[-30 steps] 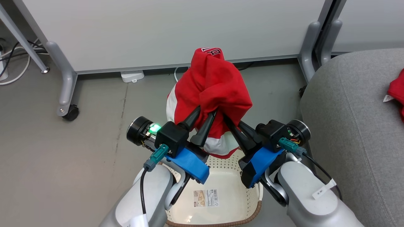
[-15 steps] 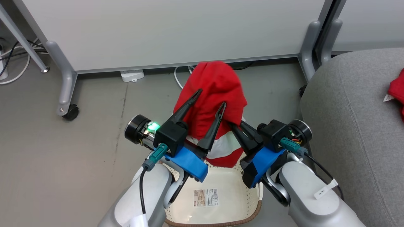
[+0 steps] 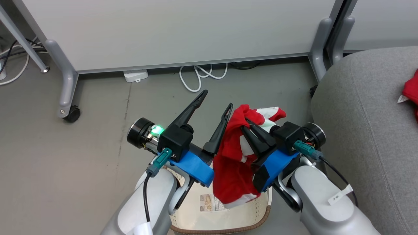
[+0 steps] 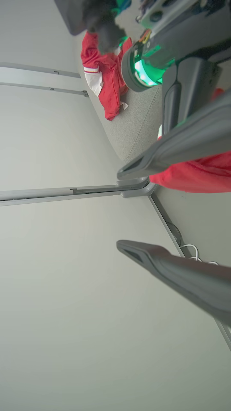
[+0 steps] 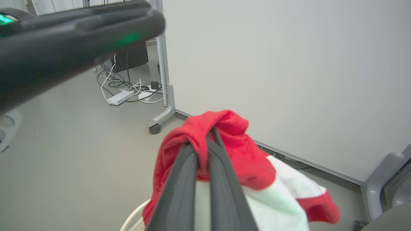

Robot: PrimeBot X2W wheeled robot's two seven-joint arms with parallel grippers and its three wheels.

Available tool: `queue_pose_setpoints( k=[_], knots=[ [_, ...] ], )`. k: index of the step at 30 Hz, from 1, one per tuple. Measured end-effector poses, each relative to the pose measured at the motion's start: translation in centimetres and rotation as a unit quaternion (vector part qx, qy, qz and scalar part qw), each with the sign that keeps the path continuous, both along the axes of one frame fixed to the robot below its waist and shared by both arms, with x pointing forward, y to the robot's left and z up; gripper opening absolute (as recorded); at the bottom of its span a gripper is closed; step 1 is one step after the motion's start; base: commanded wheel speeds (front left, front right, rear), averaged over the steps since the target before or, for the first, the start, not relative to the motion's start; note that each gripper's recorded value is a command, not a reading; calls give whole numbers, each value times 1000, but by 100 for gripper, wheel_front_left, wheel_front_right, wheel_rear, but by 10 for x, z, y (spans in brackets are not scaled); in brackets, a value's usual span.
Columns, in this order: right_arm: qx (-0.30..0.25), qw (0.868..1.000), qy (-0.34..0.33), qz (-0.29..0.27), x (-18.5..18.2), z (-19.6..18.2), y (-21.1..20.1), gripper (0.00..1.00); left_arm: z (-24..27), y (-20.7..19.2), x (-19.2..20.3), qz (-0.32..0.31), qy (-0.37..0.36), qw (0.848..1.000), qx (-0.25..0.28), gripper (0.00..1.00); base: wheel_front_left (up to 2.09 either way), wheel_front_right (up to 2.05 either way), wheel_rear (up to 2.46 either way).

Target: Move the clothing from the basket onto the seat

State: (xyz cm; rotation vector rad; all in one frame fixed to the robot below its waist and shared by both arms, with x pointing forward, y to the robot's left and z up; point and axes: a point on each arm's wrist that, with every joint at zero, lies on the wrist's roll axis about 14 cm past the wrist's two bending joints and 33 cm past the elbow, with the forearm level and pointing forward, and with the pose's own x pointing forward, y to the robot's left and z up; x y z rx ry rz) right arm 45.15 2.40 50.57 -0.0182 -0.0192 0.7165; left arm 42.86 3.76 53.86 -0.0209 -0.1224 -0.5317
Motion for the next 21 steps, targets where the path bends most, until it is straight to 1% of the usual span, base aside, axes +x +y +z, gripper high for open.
queue_pose_setpoints(
  k=[10, 16, 21],
  knots=[
    [19, 999, -8, -40, 17, 7, -26, 0, -7, -6, 5, -7, 6, 1000, 1, 100, 0, 0, 0],
    [32, 996, -26, -84, 33, 18, -59, 0, -15, -17, 10, -22, 11, 1000, 2, 100, 0, 0, 0],
    [38, 990, -39, -130, 41, 23, -94, 0, -24, -31, 14, -46, 20, 999, 2, 100, 0, 0, 0]
  ],
)
